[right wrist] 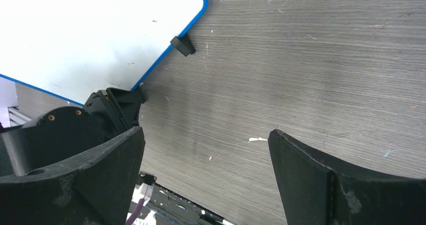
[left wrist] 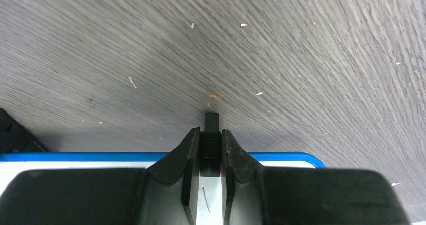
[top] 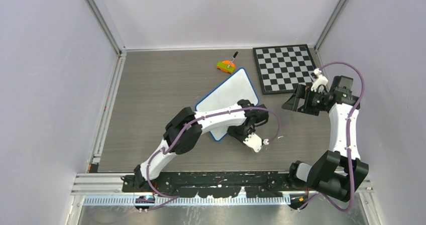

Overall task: Write a sentence on the whiteboard
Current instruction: Move the whiteboard stand to the center of the board, then open the whiteboard marker at the center of the board.

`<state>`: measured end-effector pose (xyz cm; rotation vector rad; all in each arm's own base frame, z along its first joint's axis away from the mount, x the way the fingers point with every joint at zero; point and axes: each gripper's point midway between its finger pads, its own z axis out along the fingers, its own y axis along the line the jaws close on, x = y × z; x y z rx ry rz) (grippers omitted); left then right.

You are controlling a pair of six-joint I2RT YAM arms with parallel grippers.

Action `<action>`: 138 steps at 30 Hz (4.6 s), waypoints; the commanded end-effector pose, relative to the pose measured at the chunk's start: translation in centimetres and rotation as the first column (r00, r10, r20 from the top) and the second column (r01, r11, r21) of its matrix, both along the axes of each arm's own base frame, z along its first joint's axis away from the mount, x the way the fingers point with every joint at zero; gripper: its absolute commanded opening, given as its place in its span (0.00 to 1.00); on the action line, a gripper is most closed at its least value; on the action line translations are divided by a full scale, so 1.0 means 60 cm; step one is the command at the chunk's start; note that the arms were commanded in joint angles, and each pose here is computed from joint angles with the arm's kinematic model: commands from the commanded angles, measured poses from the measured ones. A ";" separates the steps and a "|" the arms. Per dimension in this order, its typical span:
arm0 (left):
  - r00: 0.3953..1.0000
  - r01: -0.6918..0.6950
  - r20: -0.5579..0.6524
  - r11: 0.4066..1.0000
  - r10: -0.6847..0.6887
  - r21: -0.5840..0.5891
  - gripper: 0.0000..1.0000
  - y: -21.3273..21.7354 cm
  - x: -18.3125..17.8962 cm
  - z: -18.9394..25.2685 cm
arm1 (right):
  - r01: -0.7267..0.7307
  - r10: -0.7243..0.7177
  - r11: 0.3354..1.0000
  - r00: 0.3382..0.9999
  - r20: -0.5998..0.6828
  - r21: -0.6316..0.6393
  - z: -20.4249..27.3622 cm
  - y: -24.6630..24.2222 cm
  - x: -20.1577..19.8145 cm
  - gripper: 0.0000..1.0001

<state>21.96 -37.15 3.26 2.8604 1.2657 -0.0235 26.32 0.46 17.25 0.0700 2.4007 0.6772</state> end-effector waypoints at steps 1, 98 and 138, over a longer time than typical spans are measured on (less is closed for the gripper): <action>0.996 0.050 0.069 0.999 -0.049 -0.009 0.08 -0.020 0.017 0.015 | -0.013 0.013 1.000 0.998 0.063 0.013 0.031 0.003 0.012 0.97; 0.233 -0.738 -0.712 -0.357 0.663 -0.573 1.00 0.347 0.160 0.563 | -0.195 0.306 0.919 0.901 0.307 -0.343 0.015 0.362 0.561 0.51; 0.215 -0.717 -0.679 -0.358 0.702 -0.598 1.00 0.365 0.156 0.578 | -0.157 0.299 0.946 0.759 0.578 -0.283 0.385 0.339 0.397 0.00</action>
